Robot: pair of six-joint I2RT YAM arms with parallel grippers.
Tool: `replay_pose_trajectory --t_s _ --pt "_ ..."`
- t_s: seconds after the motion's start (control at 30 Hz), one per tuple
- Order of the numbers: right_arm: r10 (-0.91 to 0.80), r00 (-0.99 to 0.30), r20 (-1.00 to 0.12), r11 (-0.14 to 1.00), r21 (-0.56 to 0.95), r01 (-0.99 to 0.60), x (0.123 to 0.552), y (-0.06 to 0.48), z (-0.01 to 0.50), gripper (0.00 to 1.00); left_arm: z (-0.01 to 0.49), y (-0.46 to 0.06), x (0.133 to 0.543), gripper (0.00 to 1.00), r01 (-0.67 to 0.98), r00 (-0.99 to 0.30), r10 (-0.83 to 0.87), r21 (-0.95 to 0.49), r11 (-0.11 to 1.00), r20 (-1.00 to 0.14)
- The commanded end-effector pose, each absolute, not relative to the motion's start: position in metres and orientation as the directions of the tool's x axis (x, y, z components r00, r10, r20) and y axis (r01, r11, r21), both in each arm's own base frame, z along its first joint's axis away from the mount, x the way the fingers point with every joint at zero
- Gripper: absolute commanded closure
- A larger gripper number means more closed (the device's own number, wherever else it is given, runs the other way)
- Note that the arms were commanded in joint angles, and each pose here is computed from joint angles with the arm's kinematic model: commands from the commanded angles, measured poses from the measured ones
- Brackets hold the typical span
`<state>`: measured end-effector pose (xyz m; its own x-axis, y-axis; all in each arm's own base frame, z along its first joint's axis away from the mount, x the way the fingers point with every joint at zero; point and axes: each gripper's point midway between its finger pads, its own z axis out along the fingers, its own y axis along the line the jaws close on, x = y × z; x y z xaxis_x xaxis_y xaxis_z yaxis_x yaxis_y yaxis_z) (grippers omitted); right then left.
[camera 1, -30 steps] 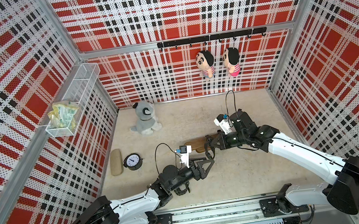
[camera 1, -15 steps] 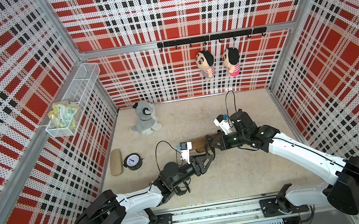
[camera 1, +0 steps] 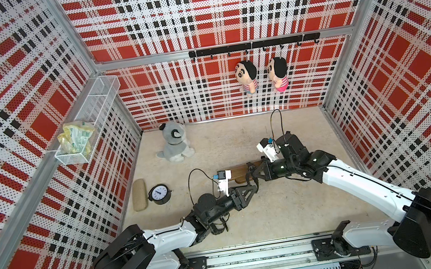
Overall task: Place watch on stand
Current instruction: Pick up the watch at the center of the board, then place the watch on the stand.
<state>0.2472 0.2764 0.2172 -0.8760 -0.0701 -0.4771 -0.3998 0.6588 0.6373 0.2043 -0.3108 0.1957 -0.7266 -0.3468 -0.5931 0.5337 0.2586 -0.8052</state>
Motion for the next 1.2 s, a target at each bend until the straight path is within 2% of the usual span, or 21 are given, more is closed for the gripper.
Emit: replay_pose_trajectory --t_s 0.0,0.3,0.33,0.4,0.43,0.47,0.57,0.6,0.73,0.87,1.17 --pt "-0.072 -0.867 -0.493 0.645 0.640 -0.418 0.244 0.275 0.225 1.00 0.213 -0.315 0.208 0.49 0.564 -0.705 -0.366 -0.794 0.229 -0.607" --pt "-0.078 -0.867 -0.492 0.658 0.628 -0.415 0.244 0.273 0.222 1.00 0.220 -0.309 0.210 0.61 0.562 -0.694 -0.396 -0.796 0.225 -0.601" --pt "-0.080 -0.868 -0.491 0.668 0.620 -0.412 0.245 0.271 0.220 0.88 0.220 -0.307 0.210 0.62 0.558 -0.695 -0.398 -0.799 0.225 -0.598" --pt "-0.087 -0.862 -0.500 0.689 0.594 -0.414 0.247 0.267 0.219 0.70 0.219 -0.302 0.211 0.63 0.545 -0.698 -0.406 -0.805 0.233 -0.590" --pt "-0.086 -0.861 -0.500 0.711 0.575 -0.405 0.248 0.263 0.217 0.55 0.217 -0.299 0.212 0.64 0.536 -0.699 -0.408 -0.808 0.246 -0.588" --pt "-0.104 -0.848 -0.519 0.732 0.537 -0.419 0.250 0.258 0.216 0.46 0.215 -0.296 0.213 0.65 0.526 -0.699 -0.408 -0.809 0.262 -0.587" --pt "-0.135 -0.832 -0.538 0.822 0.408 -0.397 0.258 0.234 0.209 0.38 0.207 -0.284 0.218 0.67 0.482 -0.698 -0.411 -0.809 0.337 -0.587" --pt "-0.144 -0.826 -0.545 0.856 0.350 -0.380 0.260 0.223 0.207 0.26 0.205 -0.278 0.220 0.67 0.463 -0.695 -0.413 -0.806 0.370 -0.588" --pt "-0.176 -0.810 -0.560 0.937 0.158 -0.313 0.268 0.184 0.202 0.23 0.180 -0.245 0.233 0.69 0.318 -0.690 -0.408 -0.758 0.570 -0.597" --pt "-0.182 -0.803 -0.567 0.955 0.094 -0.283 0.269 0.167 0.200 0.22 0.157 -0.204 0.242 0.70 0.136 -0.698 -0.402 -0.661 0.738 -0.593" --pt "-0.182 -0.813 -0.553 0.949 0.118 -0.293 0.267 0.170 0.189 0.23 0.139 -0.157 0.268 0.72 -0.092 -0.700 -0.424 -0.516 0.852 -0.575"
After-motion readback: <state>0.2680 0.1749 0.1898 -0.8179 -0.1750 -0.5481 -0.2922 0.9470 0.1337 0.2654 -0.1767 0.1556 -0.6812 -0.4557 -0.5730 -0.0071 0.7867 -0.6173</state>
